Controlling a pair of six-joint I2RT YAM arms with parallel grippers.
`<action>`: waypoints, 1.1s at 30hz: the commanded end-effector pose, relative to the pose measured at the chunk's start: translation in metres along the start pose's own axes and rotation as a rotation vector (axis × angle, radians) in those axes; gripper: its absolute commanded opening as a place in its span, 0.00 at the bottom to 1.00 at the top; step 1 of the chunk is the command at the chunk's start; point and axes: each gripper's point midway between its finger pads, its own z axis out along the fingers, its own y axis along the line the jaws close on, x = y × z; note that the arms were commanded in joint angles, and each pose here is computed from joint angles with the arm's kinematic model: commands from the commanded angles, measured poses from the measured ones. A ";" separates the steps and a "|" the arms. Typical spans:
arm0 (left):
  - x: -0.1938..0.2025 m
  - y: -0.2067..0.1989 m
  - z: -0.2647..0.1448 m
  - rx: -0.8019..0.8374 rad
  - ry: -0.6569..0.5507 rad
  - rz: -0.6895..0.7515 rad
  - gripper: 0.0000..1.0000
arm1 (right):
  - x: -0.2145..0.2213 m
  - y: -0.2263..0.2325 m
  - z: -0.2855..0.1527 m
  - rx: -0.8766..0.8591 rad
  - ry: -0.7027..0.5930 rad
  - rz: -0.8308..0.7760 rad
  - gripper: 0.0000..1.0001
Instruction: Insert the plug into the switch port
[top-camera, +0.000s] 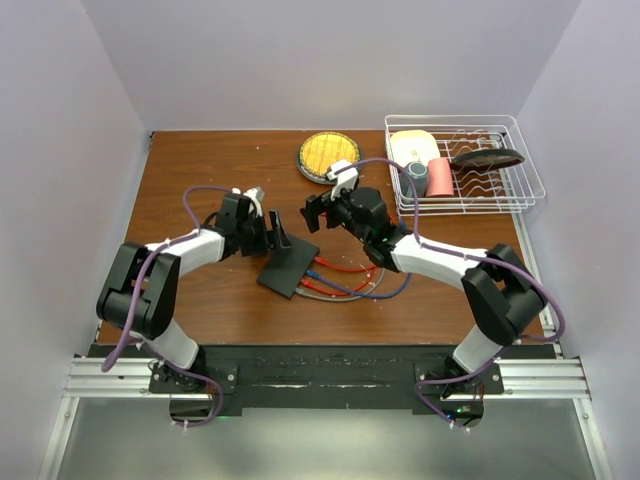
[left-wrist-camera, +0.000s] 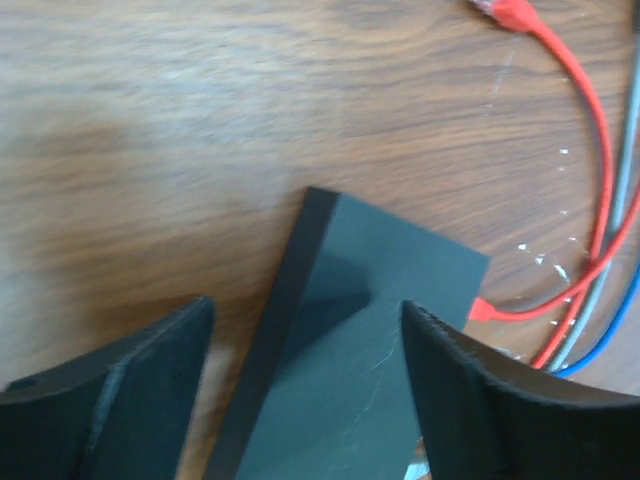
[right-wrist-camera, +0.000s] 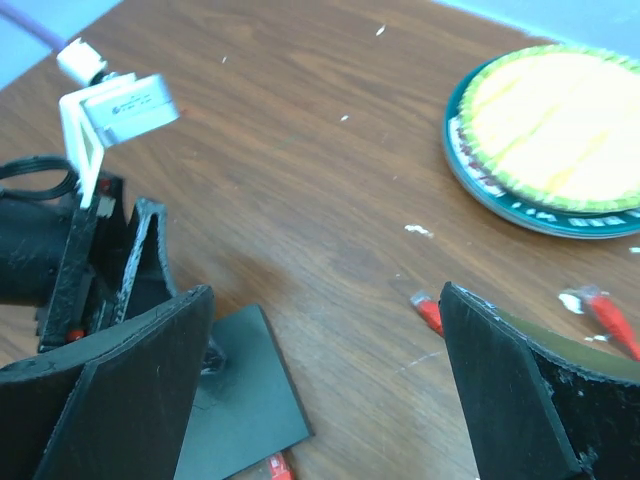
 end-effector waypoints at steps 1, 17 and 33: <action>-0.020 0.011 -0.026 -0.111 -0.065 0.057 0.86 | -0.034 -0.006 -0.016 0.045 -0.062 0.011 0.98; -0.109 -0.055 -0.137 0.051 -0.578 0.147 0.89 | -0.075 -0.019 -0.064 0.139 -0.076 0.046 0.99; -0.112 -0.056 -0.149 0.040 -0.607 0.169 0.88 | -0.089 -0.033 -0.112 0.212 -0.106 0.073 0.99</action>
